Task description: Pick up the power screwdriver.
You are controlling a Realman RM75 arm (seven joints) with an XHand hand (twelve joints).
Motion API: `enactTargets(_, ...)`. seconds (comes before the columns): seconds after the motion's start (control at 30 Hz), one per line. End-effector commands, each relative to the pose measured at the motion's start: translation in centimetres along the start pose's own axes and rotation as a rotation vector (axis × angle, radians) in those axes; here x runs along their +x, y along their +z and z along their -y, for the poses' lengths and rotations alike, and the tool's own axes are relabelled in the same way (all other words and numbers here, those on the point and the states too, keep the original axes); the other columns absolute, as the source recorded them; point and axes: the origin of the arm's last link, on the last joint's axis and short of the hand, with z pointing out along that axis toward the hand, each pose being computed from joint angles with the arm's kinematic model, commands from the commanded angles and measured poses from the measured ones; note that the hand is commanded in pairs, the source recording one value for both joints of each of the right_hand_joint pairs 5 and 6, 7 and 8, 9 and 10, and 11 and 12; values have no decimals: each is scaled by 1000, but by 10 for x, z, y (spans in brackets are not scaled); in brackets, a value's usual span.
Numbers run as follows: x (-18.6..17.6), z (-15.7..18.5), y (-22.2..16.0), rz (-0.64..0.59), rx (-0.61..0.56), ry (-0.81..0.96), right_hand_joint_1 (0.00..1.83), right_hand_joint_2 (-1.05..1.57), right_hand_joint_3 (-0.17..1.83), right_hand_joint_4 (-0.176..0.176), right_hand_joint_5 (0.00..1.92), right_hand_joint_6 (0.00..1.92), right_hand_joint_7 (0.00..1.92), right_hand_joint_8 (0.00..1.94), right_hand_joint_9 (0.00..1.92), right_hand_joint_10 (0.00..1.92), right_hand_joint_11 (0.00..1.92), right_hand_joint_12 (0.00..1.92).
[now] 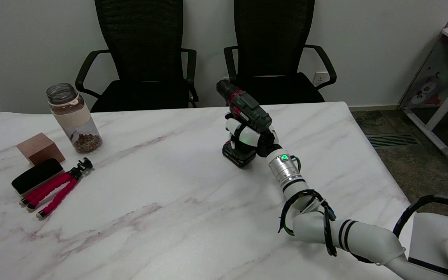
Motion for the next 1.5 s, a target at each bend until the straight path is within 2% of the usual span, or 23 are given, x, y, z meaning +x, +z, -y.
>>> enactTargets(0.03, -3, 10, 6, 10, 32, 3, 957, 922, 851, 27, 1253, 1253, 1253, 1253, 1352, 1352, 1482, 1482)
enactTargets(0.07, -3, 13, 7, 14, 40, 3, 946, 934, 852, 110, 1295, 1295, 1295, 1295, 1381, 1381, 1492, 1492)
enactTargets(0.1, -4, 14, 7, 17, 44, 3, 935, 948, 851, 176, 1334, 1334, 1334, 1334, 1408, 1408, 1503, 1503)
enactTargets(0.4, -3, 37, 13, 47, 99, -31, 876, 980, 829, 176, 1465, 1465, 1465, 1465, 1523, 1523, 1649, 1649)
enactTargets(0.87, 0, 65, 24, 74, 162, -81, 892, 978, 808, 176, 1484, 1484, 1484, 1484, 1616, 1616, 1866, 1866)
enactTargets(1.03, 3, 71, 28, 83, 166, -95, 886, 975, 816, 176, 1613, 1613, 1613, 1613, 1625, 1625, 1920, 1920)
enactTargets(1.13, 4, 72, 30, 85, 165, -99, 874, 793, 911, 176, 1688, 1688, 1688, 1688, 1662, 1662, 1920, 1920)
enactTargets(1.37, 2, 73, 32, 92, 158, -100, 862, 401, 721, 176, 1703, 1703, 1703, 1703, 1751, 1751, 1920, 1920)
enactTargets(1.5, -1, 79, 37, 106, 175, -111, 851, 333, 672, 176, 1700, 1700, 1700, 1700, 1790, 1790, 1920, 1920)
